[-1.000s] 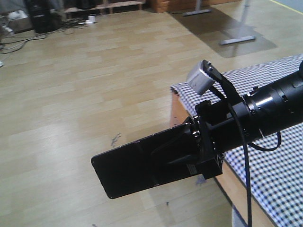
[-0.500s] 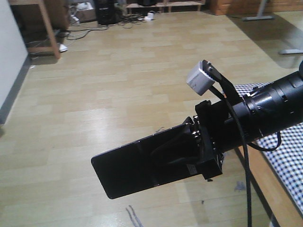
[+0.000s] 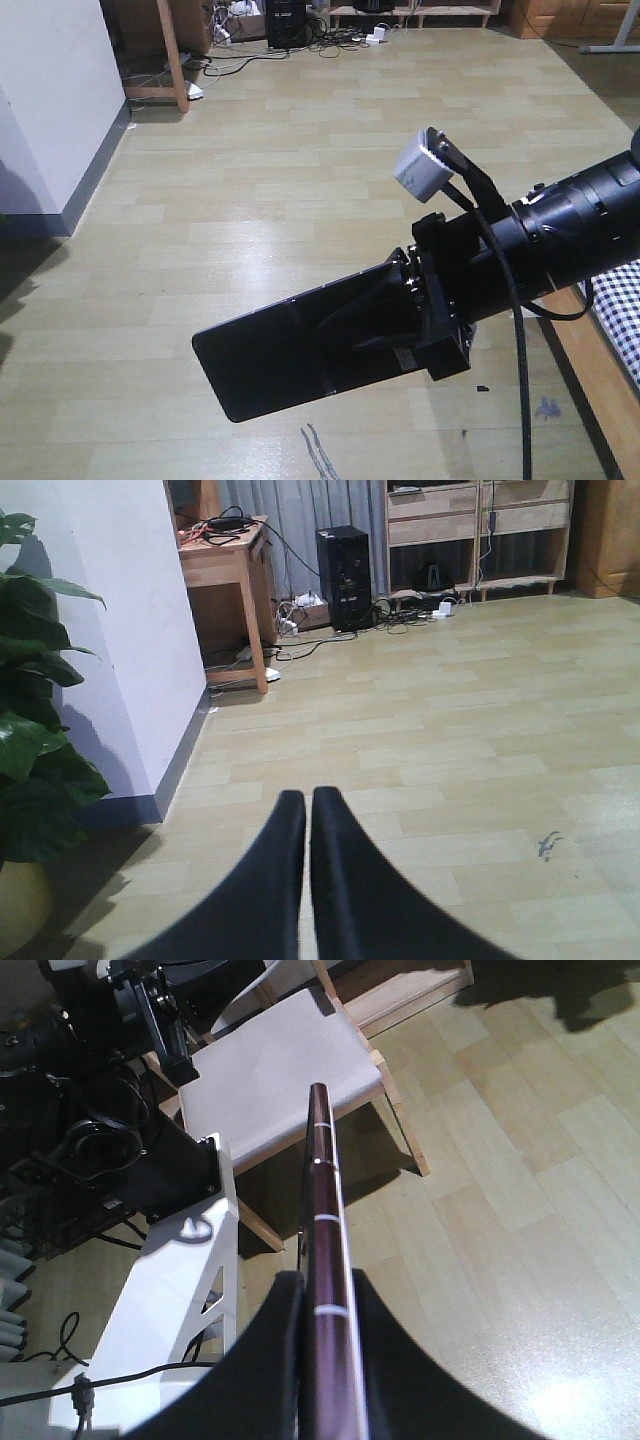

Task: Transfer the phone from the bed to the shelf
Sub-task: 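Hold the phone in the right gripper while the base turns away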

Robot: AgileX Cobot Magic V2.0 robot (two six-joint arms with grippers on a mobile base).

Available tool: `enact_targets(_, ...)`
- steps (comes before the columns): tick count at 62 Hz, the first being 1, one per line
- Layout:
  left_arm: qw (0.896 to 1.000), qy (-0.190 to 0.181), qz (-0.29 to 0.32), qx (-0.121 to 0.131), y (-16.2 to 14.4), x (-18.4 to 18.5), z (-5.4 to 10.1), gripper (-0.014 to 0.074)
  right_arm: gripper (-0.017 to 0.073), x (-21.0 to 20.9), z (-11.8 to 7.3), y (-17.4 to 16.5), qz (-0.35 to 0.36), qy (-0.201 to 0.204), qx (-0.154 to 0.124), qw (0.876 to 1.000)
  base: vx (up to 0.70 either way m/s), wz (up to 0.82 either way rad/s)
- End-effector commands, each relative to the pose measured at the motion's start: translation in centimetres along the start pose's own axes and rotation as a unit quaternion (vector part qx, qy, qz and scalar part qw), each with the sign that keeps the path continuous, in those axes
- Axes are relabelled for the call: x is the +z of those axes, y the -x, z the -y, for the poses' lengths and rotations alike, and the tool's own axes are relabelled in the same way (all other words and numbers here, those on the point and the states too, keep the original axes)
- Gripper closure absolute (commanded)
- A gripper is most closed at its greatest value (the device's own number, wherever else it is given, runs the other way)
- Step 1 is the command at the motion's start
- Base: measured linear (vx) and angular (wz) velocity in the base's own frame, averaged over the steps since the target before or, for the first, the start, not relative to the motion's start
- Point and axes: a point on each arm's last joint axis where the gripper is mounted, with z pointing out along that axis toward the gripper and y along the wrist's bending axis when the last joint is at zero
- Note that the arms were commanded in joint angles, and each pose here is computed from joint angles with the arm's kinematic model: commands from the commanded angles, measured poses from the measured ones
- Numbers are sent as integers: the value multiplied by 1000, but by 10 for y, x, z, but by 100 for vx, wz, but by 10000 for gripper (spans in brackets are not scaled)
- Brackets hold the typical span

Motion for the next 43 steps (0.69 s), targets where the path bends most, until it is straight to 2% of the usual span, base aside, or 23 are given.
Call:
enact_targets(1, 999, 3, 54, -4, 15, -3, -1, 593, 561, -10, -20, 11, 32, 45, -13, 998, 4, -2)
enact_targets(43, 999, 3, 54, -4, 15, -3, -1, 593, 561, -10, -20, 11, 32, 45, -13, 998, 13, 2)
